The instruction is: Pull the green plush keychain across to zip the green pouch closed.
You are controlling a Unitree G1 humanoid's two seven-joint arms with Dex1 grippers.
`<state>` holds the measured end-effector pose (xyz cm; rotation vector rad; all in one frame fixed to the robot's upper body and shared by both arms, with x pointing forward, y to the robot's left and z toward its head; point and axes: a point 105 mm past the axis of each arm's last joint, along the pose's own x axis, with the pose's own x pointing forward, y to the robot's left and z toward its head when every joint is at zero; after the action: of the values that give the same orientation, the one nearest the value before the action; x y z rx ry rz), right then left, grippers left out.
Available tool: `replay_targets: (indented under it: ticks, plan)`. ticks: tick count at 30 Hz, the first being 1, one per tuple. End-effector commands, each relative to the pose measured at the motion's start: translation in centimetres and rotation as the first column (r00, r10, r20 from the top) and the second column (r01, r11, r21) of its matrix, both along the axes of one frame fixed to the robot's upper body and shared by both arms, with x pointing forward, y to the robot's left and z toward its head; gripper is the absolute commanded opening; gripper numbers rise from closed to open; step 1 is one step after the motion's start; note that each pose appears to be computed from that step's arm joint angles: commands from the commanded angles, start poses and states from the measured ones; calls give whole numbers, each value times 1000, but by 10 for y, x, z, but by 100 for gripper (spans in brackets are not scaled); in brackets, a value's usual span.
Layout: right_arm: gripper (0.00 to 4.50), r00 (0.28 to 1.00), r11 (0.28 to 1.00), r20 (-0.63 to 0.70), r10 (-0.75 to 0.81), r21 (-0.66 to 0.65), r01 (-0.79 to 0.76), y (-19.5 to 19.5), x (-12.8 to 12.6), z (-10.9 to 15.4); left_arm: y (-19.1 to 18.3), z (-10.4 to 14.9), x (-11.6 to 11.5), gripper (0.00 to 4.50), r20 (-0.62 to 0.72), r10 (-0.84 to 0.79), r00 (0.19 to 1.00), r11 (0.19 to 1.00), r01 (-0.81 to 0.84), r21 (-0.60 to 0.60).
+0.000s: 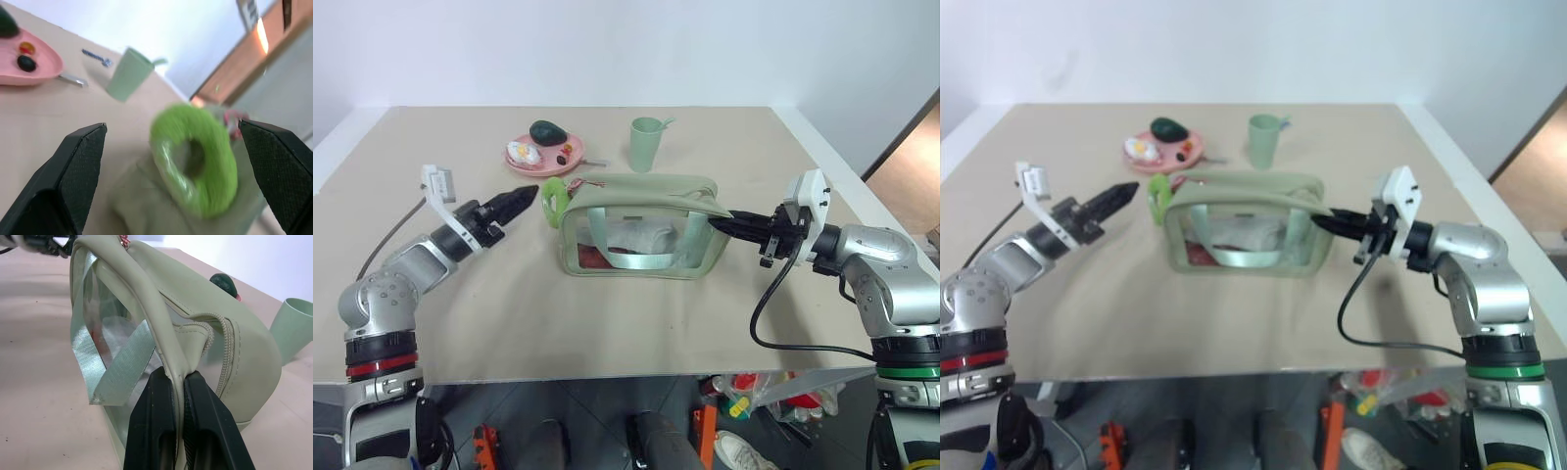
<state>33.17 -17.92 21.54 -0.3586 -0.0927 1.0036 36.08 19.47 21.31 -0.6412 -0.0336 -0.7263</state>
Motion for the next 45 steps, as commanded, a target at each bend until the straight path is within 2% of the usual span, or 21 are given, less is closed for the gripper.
replay_targets:
  ticks: [1,9,15,23,30,31,32,36,41,42,43,45]
  plan:
    - [3,998,1000,70,6,0,-6,0,-3,15,-4,11,2,450,13,-19,1000,998,20,-66]
    - [3,996,1000,85,7,-26,-4,-4,-5,14,-23,-6,2,450,-31,-104,994,991,101,-89]
    - [3,996,999,93,2,-42,2,-6,-5,14,-19,-14,7,450,-62,-114,992,984,103,-147]
    - [3,995,998,95,-2,-54,8,-9,-6,14,-15,-22,17,450,-68,-88,994,990,79,-119]
    - [3,996,998,93,-2,-62,7,-9,-5,12,-29,-23,21,450,-46,-133,990,988,128,-90]
    - [0,996,998,93,-1,-63,7,-9,-5,12,-32,-25,22,397,-47,-141,989,988,138,-72]
    - [0,996,998,93,0,-64,6,-9,-5,12,-34,-25,22,376,-46,-150,988,987,147,-66]
    - [0,996,998,93,4,-65,2,-7,-4,11,-35,-24,25,243,-38,-163,986,985,160,-65]
    - [0,996,998,94,3,-68,3,-8,-5,11,-37,-12,22,75,5,-183,983,983,183,-25]
    - [0,996,998,93,2,-68,4,-8,-5,11,-38,-10,21,30,14,-182,983,983,183,-10]
    - [0,996,998,93,1,-68,5,-8,-5,11,-39,-7,20,4,23,-185,982,983,185,6]
    - [0,996,998,93,0,-70,6,-9,-5,10,-41,-1,17,4,49,-195,980,981,194,27]
